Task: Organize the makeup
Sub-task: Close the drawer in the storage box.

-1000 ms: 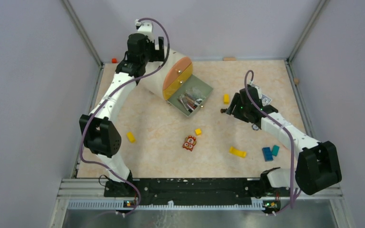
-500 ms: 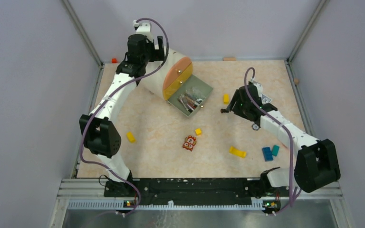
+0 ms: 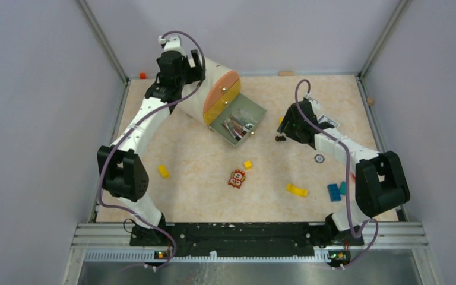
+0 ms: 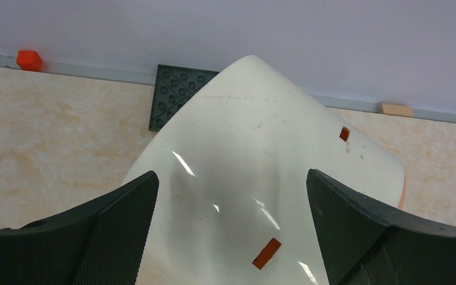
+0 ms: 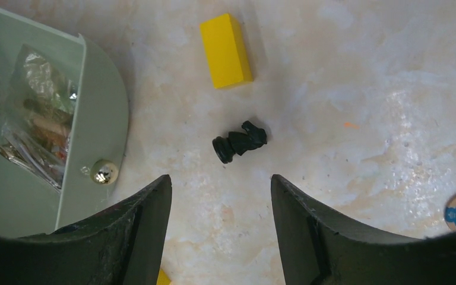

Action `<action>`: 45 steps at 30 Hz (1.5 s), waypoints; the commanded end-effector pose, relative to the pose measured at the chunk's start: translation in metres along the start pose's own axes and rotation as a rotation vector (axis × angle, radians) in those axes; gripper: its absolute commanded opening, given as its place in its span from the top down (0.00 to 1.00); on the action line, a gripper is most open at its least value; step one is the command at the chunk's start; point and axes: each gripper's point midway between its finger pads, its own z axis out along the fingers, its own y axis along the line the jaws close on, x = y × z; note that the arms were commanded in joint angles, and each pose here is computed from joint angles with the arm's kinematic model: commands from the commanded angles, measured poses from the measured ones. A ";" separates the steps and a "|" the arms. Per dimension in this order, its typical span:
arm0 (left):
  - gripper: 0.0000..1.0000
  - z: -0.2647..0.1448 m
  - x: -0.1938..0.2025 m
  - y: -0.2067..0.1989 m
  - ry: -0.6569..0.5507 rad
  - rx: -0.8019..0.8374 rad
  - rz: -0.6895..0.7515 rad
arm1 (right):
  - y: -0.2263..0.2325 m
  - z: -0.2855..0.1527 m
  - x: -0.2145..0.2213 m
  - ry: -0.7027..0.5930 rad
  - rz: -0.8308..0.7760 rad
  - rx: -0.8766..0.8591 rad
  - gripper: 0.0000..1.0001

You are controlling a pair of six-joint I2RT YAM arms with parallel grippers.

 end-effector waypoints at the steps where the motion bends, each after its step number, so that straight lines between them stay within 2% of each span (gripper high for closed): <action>1: 0.01 -0.014 -0.039 -0.003 -0.075 -0.008 -0.033 | 0.039 -0.006 -0.027 -0.065 0.009 -0.127 0.38; 6: 0.01 -0.009 -0.040 -0.001 -0.082 -0.019 0.007 | 0.051 -0.003 -0.016 -0.025 -0.030 -0.210 0.39; 8: 0.01 -0.004 -0.046 -0.004 -0.090 -0.014 0.026 | 0.046 -0.001 -0.014 -0.019 -0.064 -0.194 0.39; 10: 0.01 0.003 -0.053 -0.005 -0.095 -0.021 0.041 | 0.035 -0.005 -0.020 -0.036 -0.106 -0.133 0.39; 13: 0.01 0.014 -0.059 -0.005 -0.093 -0.038 0.066 | 0.003 -0.018 -0.048 -0.133 -0.140 0.046 0.38; 16: 0.01 0.023 -0.069 -0.006 -0.103 -0.048 0.087 | -0.019 -0.034 -0.066 -0.196 -0.092 0.113 0.37; 21: 0.01 0.045 -0.066 0.001 -0.070 -0.053 0.075 | -0.049 -0.047 -0.068 -0.185 0.076 0.041 0.37; 25: 0.01 0.060 -0.055 0.009 -0.035 -0.028 0.024 | -0.062 -0.057 -0.074 -0.187 0.109 0.026 0.36; 28: 0.01 0.069 -0.050 0.006 -0.022 0.013 0.019 | -0.057 -0.062 -0.076 -0.158 0.078 -0.013 0.36; 34: 0.01 0.088 -0.036 -0.007 0.010 0.153 0.021 | -0.019 -0.068 -0.072 -0.105 0.008 -0.230 0.36; 45: 0.01 0.112 -0.008 -0.003 0.057 0.238 0.036 | 0.001 -0.041 -0.080 -0.069 0.017 -0.280 0.39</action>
